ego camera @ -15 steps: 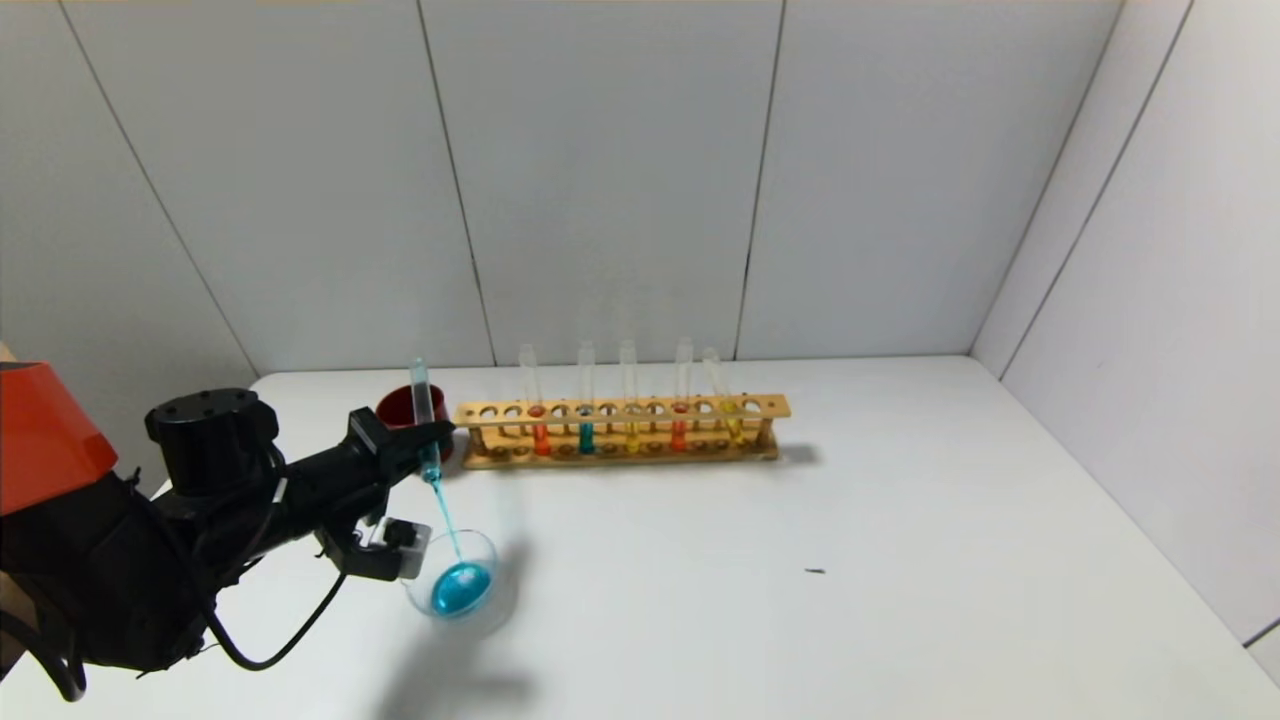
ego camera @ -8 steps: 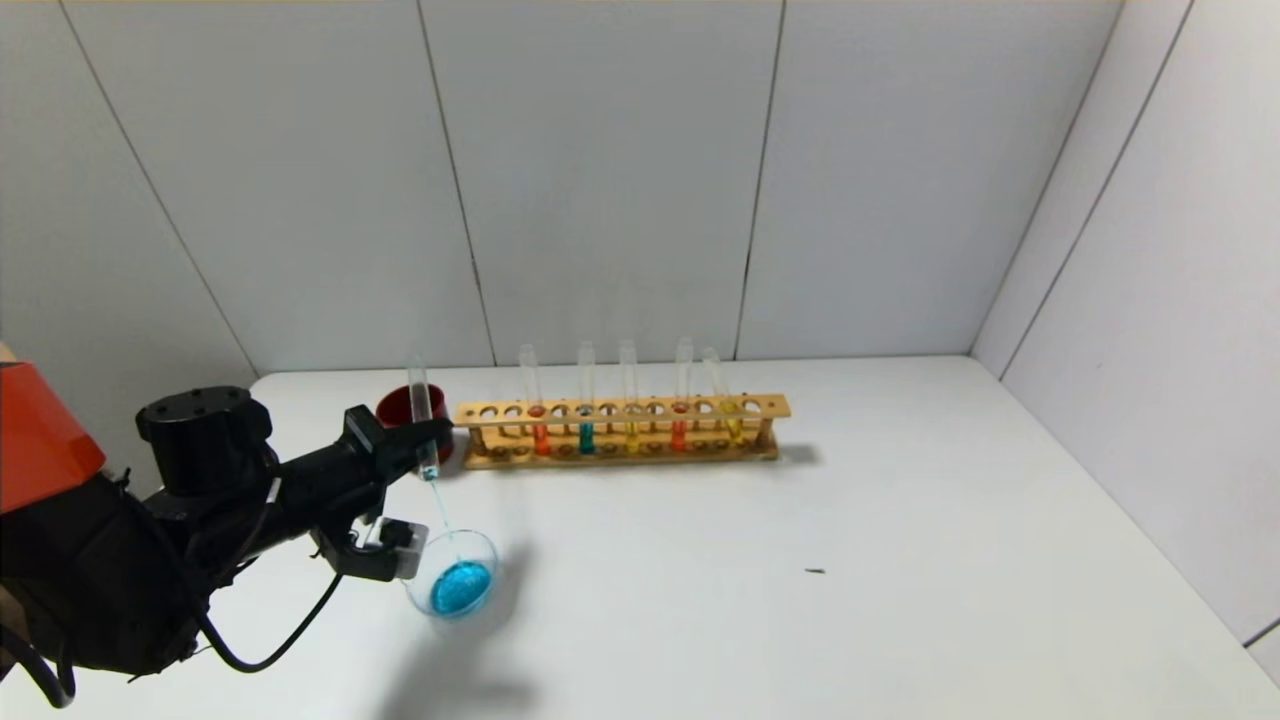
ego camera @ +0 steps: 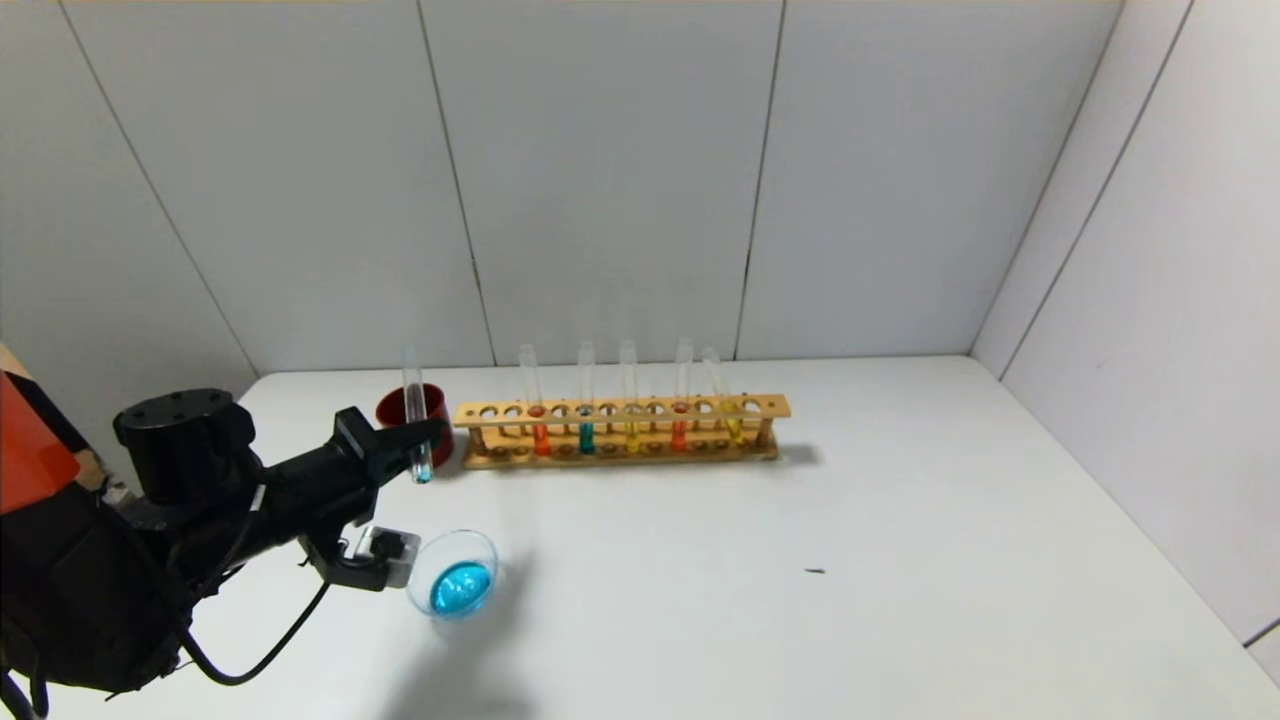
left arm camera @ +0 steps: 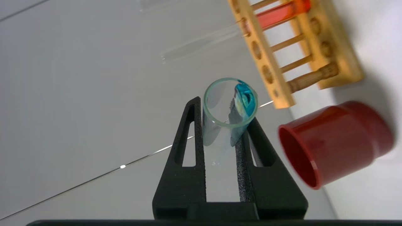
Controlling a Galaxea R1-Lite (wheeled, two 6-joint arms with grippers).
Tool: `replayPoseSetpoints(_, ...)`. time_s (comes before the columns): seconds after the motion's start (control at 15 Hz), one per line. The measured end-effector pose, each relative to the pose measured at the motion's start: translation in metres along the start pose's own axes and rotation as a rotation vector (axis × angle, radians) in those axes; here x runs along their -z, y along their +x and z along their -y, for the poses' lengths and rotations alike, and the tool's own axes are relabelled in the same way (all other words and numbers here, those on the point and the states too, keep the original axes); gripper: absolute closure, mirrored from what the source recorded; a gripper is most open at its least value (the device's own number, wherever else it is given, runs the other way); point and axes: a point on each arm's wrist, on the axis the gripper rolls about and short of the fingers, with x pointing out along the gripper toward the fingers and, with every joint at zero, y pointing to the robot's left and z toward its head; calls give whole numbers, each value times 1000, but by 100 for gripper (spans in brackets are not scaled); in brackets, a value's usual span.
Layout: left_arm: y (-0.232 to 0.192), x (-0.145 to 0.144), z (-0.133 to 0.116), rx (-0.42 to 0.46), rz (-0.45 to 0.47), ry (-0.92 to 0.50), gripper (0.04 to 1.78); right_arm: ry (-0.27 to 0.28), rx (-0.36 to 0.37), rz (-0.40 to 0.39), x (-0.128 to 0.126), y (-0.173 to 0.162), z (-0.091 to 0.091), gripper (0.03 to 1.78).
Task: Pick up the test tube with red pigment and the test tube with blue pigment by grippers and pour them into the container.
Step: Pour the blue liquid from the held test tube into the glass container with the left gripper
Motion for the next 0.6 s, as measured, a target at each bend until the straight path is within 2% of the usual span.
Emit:
replayPoseSetpoints(0.2,0,3,-6,-46,-25,74,150,0,0,0,0,0,0,6)
replayPoseSetpoints(0.6,-1,2,-8,-60,-30,140,150,0,0,0,0,0,0,6)
